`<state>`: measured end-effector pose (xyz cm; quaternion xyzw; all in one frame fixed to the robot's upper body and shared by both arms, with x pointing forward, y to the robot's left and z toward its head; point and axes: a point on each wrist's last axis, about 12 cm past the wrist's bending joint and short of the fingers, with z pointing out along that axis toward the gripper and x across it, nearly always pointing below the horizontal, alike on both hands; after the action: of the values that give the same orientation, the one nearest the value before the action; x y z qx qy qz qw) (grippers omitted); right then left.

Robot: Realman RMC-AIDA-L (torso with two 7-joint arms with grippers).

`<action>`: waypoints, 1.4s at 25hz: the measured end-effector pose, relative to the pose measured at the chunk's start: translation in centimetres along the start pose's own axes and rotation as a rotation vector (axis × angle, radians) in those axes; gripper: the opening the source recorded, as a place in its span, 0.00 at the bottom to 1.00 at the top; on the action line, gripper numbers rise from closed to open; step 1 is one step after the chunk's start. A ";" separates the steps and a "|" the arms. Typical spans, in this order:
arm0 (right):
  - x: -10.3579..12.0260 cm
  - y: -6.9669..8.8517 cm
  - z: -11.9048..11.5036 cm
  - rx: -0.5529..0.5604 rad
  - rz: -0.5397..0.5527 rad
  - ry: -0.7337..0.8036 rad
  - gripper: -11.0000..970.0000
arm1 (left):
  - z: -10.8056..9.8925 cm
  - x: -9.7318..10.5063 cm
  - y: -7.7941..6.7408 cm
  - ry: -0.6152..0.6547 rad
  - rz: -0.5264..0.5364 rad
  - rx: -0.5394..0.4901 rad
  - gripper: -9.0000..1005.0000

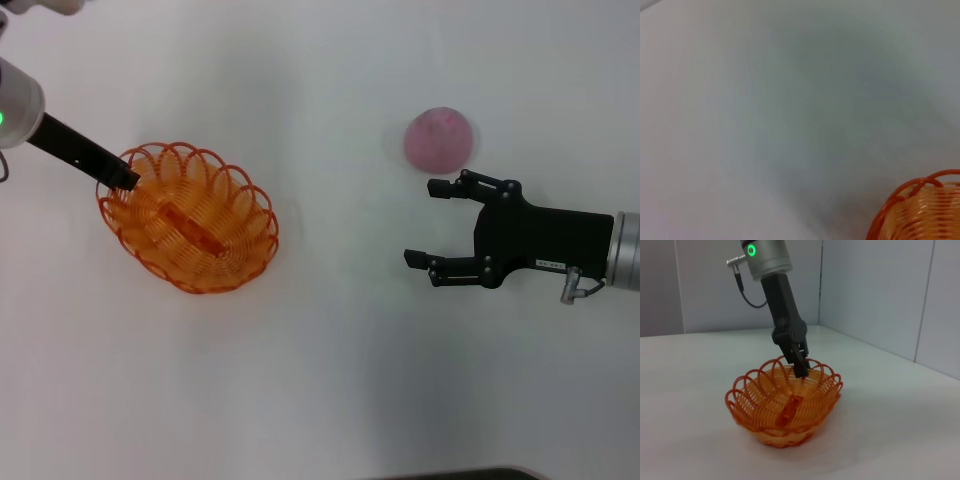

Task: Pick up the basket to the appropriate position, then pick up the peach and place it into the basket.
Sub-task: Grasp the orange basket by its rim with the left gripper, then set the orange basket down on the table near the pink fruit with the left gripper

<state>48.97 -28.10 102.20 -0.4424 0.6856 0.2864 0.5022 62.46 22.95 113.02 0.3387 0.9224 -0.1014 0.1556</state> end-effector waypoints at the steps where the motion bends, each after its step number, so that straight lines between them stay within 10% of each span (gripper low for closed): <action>1: 0.0 0.0 0.0 0.000 0.000 -0.001 0.97 | -0.3 -0.1 0.1 0.008 -0.017 0.008 0.15; 14: 0.0 0.2 0.1 -0.002 0.014 -0.014 0.98 | -3.7 0.6 2.4 -0.009 -0.285 0.195 0.09; 35: -0.3 0.2 0.3 -0.015 0.007 -0.027 0.98 | 0.1 9.2 0.7 -0.212 -0.708 0.396 0.08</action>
<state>48.98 -27.70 102.39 -0.4397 0.6783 0.2992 0.5070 56.30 28.95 109.63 0.0116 0.9235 -0.3581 0.1373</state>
